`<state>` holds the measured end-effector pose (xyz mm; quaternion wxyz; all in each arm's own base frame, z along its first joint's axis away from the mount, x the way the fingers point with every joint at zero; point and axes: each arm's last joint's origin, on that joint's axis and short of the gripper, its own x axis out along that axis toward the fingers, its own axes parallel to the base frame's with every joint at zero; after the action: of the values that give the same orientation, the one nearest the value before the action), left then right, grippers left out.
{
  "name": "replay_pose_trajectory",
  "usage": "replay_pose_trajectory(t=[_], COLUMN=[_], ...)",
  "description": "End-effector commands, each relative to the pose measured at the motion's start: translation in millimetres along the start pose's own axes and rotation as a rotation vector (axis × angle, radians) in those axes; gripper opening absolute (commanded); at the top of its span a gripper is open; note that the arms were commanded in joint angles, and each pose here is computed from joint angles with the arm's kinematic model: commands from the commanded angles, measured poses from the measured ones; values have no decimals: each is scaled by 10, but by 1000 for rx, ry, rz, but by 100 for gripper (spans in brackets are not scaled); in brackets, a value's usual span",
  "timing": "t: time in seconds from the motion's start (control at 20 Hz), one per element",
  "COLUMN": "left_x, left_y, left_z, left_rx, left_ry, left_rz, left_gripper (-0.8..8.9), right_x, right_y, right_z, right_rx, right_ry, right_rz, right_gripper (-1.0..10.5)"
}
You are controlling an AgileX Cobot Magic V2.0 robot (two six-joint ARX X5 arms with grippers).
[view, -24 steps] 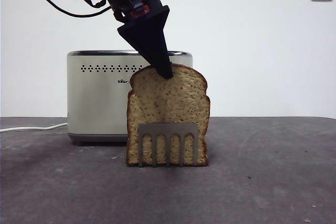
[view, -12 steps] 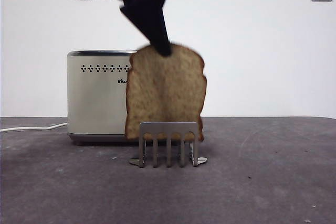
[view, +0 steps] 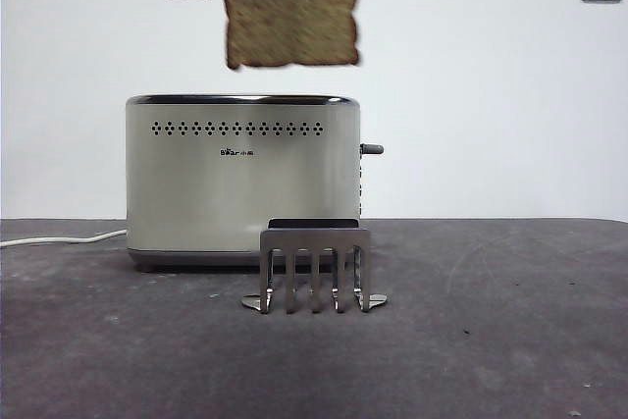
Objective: Pick up a slice of bread from the rack,put the bread on the toaster,press the button
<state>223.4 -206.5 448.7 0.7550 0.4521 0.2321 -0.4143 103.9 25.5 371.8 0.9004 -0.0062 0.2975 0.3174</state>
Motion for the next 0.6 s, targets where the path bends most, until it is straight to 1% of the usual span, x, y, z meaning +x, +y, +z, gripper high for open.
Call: replay_pose_trajectory(t=[0.05,0.25,0.35,0.5,0.6], left_x=[-36,-34,-40,-37,-3], left_y=[92,334,440,557,594], left_z=[-55,-225,-275,-369,-407], left_rx=[29,-20,-32,10,68], left_ry=[51,69,35,-33,-34], left_rz=[80,162,190,155,141], left_gripper=[-9,-9,-9,-9,-9], right_x=[-1,6,28,90,143], right_y=[3,-2,-16,-55,-88], right_z=[5,7,13,32,46], right_rx=[-12,-11,-6,2,11], right_ry=[-4,-1,8,30,50], right_rz=[0,0,2,6,10], right_gripper=[-12,-12,-12,-12,-12])
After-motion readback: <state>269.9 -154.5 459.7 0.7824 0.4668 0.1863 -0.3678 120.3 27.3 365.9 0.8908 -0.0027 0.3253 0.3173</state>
